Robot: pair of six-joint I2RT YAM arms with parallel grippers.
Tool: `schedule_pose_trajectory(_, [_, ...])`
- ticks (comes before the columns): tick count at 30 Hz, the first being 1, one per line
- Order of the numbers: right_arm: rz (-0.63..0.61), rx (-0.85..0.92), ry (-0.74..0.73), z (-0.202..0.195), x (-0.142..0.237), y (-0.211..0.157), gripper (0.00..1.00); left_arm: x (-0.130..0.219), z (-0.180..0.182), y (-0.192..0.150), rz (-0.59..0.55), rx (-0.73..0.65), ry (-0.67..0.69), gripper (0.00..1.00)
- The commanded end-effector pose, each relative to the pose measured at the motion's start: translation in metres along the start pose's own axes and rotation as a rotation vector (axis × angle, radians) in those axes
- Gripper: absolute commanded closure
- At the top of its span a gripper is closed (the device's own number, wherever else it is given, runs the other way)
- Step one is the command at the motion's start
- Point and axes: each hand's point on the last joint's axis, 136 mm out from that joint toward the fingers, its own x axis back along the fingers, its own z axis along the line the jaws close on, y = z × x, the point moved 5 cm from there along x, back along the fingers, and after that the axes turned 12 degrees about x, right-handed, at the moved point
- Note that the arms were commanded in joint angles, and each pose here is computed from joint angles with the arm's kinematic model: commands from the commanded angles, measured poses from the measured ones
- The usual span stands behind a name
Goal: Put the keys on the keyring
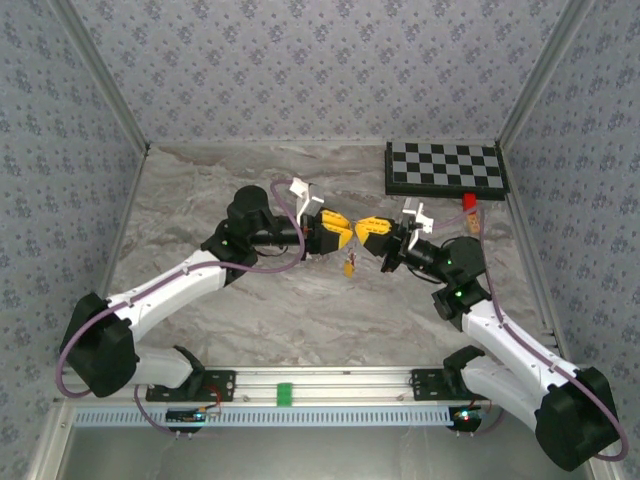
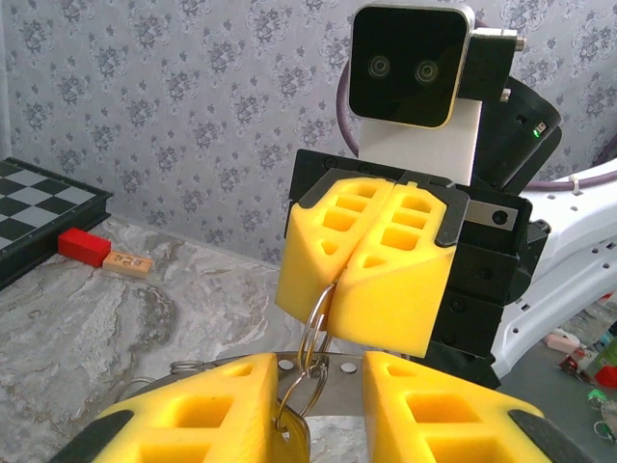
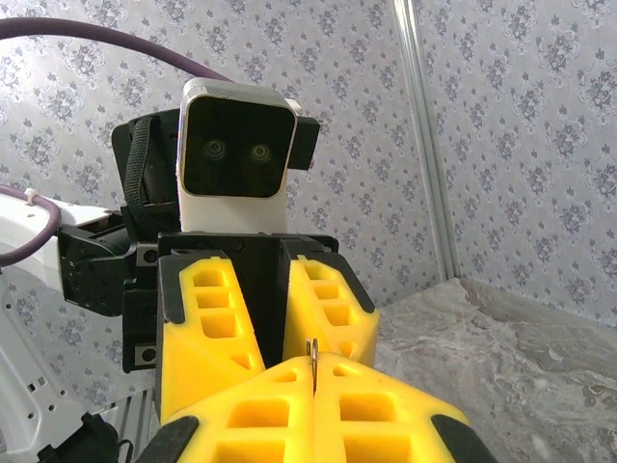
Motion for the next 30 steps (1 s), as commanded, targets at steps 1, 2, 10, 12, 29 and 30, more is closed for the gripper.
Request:
schedule_pose_trajectory(1, [-0.036,0.016,0.032,0.006,0.0,0.008,1.0,-0.002,-0.013,0.018,-0.034,-0.063,-0.034,0.73])
schedule_pose_trajectory(2, [-0.036,0.015,0.032,0.006,0.0,0.008,1.0,-0.002,-0.013,0.019,-0.036,-0.063,-0.036,0.73])
schedule_pose_trajectory(10, [-0.028,0.009,0.045,0.007,0.0,0.006,1.0,0.001,-0.017,0.023,-0.051,-0.082,-0.033,0.73])
schedule_pose_trajectory(12, [-0.028,0.01,0.042,0.007,0.0,0.006,1.0,0.005,-0.016,0.025,-0.06,-0.085,-0.014,0.73])
schedule_pose_trajectory(29, [-0.029,0.007,0.047,0.006,-0.003,0.007,1.0,0.002,-0.015,0.02,-0.031,-0.076,-0.045,0.74])
schedule_pose_trajectory(30, [-0.03,0.005,0.047,0.007,-0.003,0.008,1.0,0.002,-0.015,0.02,-0.03,-0.077,-0.047,0.75])
